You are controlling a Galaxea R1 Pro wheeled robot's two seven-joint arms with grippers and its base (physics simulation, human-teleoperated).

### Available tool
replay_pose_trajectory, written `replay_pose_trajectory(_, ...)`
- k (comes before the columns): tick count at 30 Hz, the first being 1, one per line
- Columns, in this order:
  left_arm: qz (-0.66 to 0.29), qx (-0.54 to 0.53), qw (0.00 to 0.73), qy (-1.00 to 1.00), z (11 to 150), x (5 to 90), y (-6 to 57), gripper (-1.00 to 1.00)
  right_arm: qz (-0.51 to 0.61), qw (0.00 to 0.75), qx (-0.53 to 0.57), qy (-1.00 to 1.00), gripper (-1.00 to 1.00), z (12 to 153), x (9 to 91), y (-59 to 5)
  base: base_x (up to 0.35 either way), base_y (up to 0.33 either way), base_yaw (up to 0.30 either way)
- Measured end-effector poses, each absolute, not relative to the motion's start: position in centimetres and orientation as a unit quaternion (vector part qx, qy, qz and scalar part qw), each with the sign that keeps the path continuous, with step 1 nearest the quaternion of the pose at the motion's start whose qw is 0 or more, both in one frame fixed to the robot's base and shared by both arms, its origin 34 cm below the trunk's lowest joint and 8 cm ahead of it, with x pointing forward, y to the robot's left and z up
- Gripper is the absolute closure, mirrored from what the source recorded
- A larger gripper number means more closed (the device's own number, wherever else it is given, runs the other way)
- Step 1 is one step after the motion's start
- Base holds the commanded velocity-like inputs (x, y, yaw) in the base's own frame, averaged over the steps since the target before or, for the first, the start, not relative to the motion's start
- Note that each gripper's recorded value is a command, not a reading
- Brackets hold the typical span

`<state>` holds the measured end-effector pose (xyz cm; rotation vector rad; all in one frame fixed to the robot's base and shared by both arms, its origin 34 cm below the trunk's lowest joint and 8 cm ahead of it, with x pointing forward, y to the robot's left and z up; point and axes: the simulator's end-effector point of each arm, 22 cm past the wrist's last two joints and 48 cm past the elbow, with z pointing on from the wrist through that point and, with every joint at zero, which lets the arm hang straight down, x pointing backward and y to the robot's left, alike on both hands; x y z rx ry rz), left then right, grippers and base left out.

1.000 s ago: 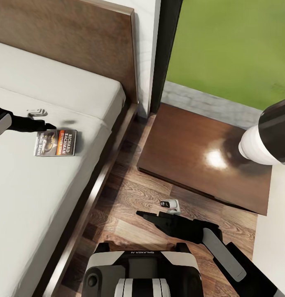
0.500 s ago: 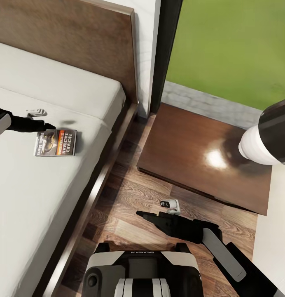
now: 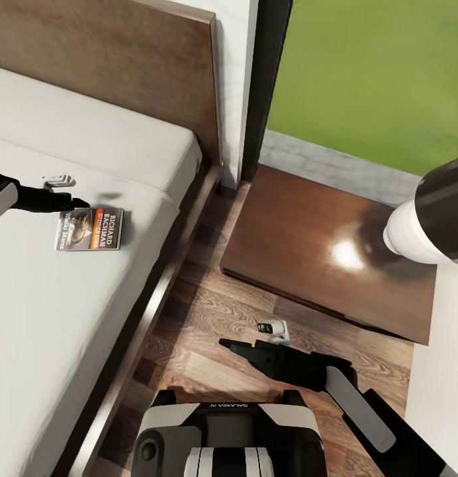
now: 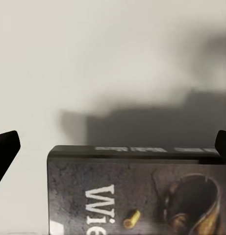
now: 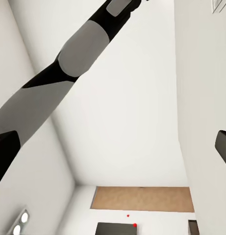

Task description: In the bedroom, move the book from the bed onto either nightstand, and place the two sandals side by side next to the bed.

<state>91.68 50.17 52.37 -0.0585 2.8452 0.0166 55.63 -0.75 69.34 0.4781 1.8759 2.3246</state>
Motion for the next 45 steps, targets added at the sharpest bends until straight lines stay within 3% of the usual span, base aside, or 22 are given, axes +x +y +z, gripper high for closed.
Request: replay_pose_trajectory(45, 0.006, -0.020, 0.146, 0.989, 52.32, 91.65, 50.07, -1.00, 0.767, 0.058, 0.158, 0.619, -1.00, 69.35, 55.62, -0.75, -0.024, 0.000, 0.000)
